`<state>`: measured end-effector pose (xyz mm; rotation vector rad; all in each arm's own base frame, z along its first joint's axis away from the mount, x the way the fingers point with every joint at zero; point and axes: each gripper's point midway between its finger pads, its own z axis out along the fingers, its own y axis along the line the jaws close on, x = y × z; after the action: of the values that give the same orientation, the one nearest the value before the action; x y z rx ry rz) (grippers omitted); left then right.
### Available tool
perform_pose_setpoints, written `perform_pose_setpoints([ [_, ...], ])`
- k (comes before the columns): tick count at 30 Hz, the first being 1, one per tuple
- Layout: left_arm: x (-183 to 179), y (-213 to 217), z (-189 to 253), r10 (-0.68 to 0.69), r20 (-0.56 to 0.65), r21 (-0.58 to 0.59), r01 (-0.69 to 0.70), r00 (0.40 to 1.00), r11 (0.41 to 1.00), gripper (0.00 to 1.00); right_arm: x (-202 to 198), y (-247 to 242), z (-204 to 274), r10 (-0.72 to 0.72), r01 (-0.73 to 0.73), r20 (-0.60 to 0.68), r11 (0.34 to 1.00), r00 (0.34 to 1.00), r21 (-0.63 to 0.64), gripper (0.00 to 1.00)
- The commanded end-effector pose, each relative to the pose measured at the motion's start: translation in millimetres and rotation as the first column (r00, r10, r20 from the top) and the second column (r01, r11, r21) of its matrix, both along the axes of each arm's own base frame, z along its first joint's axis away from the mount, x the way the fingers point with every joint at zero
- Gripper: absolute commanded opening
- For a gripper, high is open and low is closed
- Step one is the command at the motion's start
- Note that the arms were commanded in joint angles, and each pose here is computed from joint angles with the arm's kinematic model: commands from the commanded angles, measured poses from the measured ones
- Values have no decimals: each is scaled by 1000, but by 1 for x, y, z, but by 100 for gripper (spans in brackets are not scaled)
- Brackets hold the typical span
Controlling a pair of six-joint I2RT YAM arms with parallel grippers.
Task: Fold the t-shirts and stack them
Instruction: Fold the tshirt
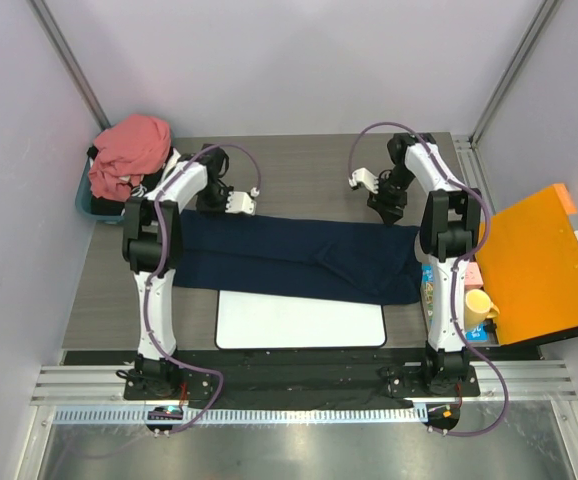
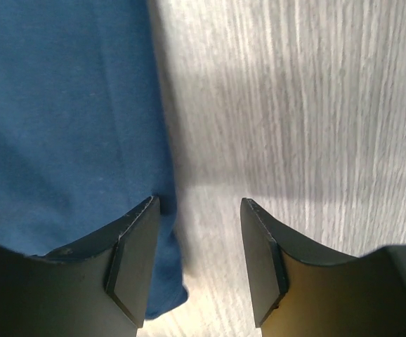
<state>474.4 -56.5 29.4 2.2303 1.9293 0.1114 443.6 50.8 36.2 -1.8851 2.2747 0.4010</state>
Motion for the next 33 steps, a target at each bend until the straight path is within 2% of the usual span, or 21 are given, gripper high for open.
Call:
perform_pose_setpoints([
  [1,7,0,4,-35,-2,21,35,999,999,24,-19,-6,8,34,-37,-97,999,995,-34,56],
  [5,5,2,-2,-48,-22,31,48,999,998,24,-25,-11,3,40,-48,-130,997,991,-55,56],
  [10,3,6,-1,-46,-33,48,48,998,998,24,-22,-13,15,48,-55,-97,996,994,-65,57],
  [15,1,1,7,-36,-38,15,36,999,999,24,-25,-1,36,61,-61,-54,998,997,1,59],
  [21,-4,2,2,-52,-61,26,54,997,998,24,-26,18,59,37,-35,-14,996,999,86,59],
  [26,-4,2,-3,-73,-73,32,75,995,997,25,-49,17,55,75,-71,-60,995,995,65,59],
  [33,-6,-1,-10,-106,-92,42,110,990,993,25,-82,7,29,89,-86,-186,996,978,26,59],
])
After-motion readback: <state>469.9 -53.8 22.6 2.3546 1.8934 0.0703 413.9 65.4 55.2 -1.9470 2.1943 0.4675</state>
